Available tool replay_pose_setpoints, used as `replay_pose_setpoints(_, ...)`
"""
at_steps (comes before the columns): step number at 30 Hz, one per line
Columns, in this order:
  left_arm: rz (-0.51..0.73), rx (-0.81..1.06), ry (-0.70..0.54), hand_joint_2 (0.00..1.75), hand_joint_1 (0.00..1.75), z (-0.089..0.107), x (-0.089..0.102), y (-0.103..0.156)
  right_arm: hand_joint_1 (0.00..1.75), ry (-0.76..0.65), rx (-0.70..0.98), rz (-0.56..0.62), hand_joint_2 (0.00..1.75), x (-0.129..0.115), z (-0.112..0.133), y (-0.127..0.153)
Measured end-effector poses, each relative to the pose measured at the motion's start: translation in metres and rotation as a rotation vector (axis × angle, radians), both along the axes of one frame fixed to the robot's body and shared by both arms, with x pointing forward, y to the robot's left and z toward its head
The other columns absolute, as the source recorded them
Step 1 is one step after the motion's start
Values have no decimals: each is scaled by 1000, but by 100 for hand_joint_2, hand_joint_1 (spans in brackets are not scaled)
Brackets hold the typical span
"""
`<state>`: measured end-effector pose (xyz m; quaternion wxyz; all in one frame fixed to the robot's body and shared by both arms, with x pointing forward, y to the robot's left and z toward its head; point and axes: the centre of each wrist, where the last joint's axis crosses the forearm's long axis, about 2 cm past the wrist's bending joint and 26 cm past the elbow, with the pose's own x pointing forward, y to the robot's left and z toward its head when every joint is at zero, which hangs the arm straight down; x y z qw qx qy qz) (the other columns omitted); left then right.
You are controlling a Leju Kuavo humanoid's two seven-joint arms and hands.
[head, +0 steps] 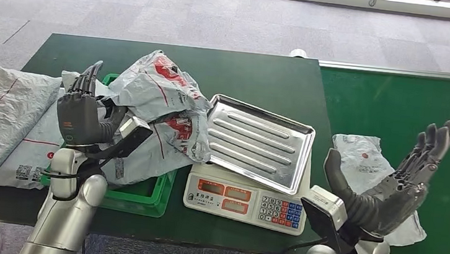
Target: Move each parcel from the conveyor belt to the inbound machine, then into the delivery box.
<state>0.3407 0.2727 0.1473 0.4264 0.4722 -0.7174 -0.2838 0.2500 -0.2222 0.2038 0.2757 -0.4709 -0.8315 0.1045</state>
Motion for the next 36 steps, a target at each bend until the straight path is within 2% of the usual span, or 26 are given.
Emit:
replay_pose_setpoints(8,-2,-103,-96,175,0,17,-10,-3,0,10,-14,-2,175,6,-2,-2)
replay_pose_setpoints(10,-56,-171,-130,175,0,19,-11,-3,0,16,-12,-8,175,7,-3,-2)
replay_pose_setpoints(13,-225,-366,-245,175,0,23,-18,-3,0,38,-7,-33,175,13,-8,-7)
replay_pose_setpoints(17,-403,-533,-378,0,0,35,-30,-5,0,92,45,-25,175,23,-22,-19)
replay_pose_setpoints(20,-560,-667,-459,0,0,47,-41,-9,0,144,97,-9,175,31,-34,-28)
replay_pose_setpoints(22,-681,-750,-498,0,0,61,-50,-13,0,178,75,-46,175,35,-42,-36)
replay_pose_setpoints(24,-802,-798,-526,0,0,76,-57,-18,0,230,18,-138,175,39,-48,-44)
replay_pose_setpoints(28,-973,-805,-549,0,0,97,-68,-23,0,402,-72,-403,175,47,-62,-67)
replay_pose_setpoints(32,-1065,-805,-555,0,0,108,-73,-26,0,558,-83,-605,175,47,-82,-94)
replay_pose_setpoints(36,-1106,-804,-557,0,0,112,-76,-29,0,706,-62,-734,175,40,-100,-118)
